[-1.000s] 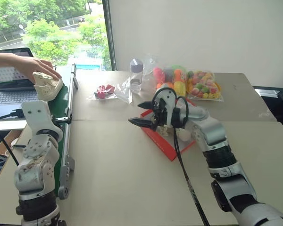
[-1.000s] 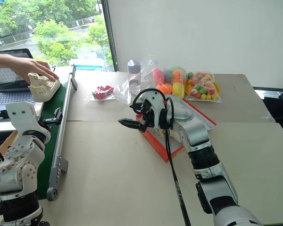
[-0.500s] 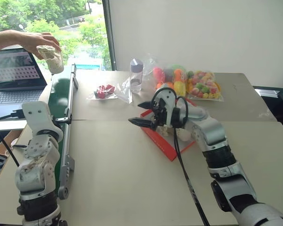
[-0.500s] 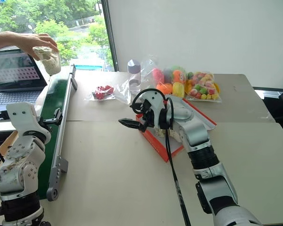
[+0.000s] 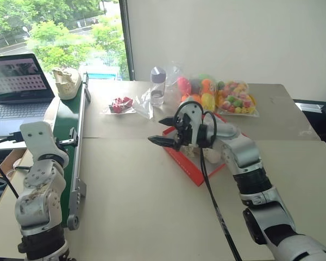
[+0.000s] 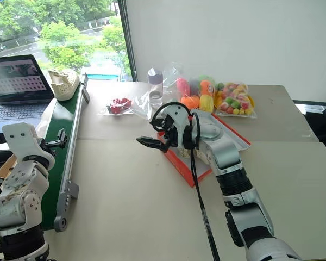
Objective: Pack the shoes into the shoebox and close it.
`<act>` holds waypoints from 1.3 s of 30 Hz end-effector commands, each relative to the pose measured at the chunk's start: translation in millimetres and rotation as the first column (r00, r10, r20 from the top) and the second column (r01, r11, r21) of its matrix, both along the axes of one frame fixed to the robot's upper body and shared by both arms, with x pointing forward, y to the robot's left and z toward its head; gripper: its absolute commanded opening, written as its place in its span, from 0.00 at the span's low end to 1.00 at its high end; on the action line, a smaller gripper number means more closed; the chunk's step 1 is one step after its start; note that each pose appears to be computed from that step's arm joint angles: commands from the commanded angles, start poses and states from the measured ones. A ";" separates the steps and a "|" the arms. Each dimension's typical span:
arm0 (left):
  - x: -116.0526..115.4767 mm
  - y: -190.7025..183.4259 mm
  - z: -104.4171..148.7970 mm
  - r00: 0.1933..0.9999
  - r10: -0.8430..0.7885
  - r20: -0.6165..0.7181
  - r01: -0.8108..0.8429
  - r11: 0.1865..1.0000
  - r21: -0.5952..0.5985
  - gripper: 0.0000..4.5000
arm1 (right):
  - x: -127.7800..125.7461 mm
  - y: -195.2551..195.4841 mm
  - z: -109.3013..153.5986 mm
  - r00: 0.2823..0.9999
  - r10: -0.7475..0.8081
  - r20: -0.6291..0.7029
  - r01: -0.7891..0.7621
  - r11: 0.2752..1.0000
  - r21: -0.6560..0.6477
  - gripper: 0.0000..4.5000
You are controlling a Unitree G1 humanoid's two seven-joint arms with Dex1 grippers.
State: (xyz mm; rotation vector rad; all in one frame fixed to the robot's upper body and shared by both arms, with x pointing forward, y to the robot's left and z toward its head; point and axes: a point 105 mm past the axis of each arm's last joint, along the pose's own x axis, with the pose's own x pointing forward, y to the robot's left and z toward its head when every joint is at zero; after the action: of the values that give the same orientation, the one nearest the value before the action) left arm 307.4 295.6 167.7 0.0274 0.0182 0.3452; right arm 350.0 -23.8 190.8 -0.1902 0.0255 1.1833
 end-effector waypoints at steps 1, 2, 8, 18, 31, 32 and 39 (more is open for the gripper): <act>-9.2 16.1 8.3 0.998 0.059 0.031 -0.060 0.997 0.046 1.00 | -2.8 3.7 16.0 0.998 0.019 0.058 -0.020 1.000 0.020 1.00; -10.6 19.2 7.2 0.997 0.067 0.025 -0.069 0.996 0.050 1.00 | -2.9 4.0 16.1 0.998 0.019 0.057 -0.020 1.000 0.020 1.00; -17.8 46.9 0.4 0.995 0.102 0.004 -0.102 0.992 0.078 1.00 | -4.4 6.9 16.4 0.998 0.028 0.055 -0.030 0.999 0.023 1.00; -12.8 66.1 -6.9 1.000 -0.018 0.024 0.016 0.997 0.072 1.00 | -17.3 9.4 27.8 0.994 0.103 0.019 -0.104 0.994 0.045 1.00; 1.9 68.8 -29.2 0.992 -0.123 -0.042 0.125 0.991 0.056 1.00 | -19.8 3.8 28.3 0.996 0.085 0.026 -0.085 0.996 0.016 1.00; 2.7 67.1 -30.2 0.990 -0.133 -0.047 0.135 0.989 0.058 1.00 | -19.9 3.3 28.2 0.996 0.082 0.027 -0.083 0.996 0.016 1.00; 9.0 58.1 -38.9 0.977 -0.189 -0.097 0.196 0.979 0.061 1.00 | -19.1 1.8 28.4 0.997 0.068 0.036 -0.068 0.998 0.008 1.00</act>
State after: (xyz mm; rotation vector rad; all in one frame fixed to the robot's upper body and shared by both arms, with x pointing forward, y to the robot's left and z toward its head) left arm 311.7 357.0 121.7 0.0811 0.1056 0.1726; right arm 334.8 -22.2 205.5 -0.1876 0.0376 1.2441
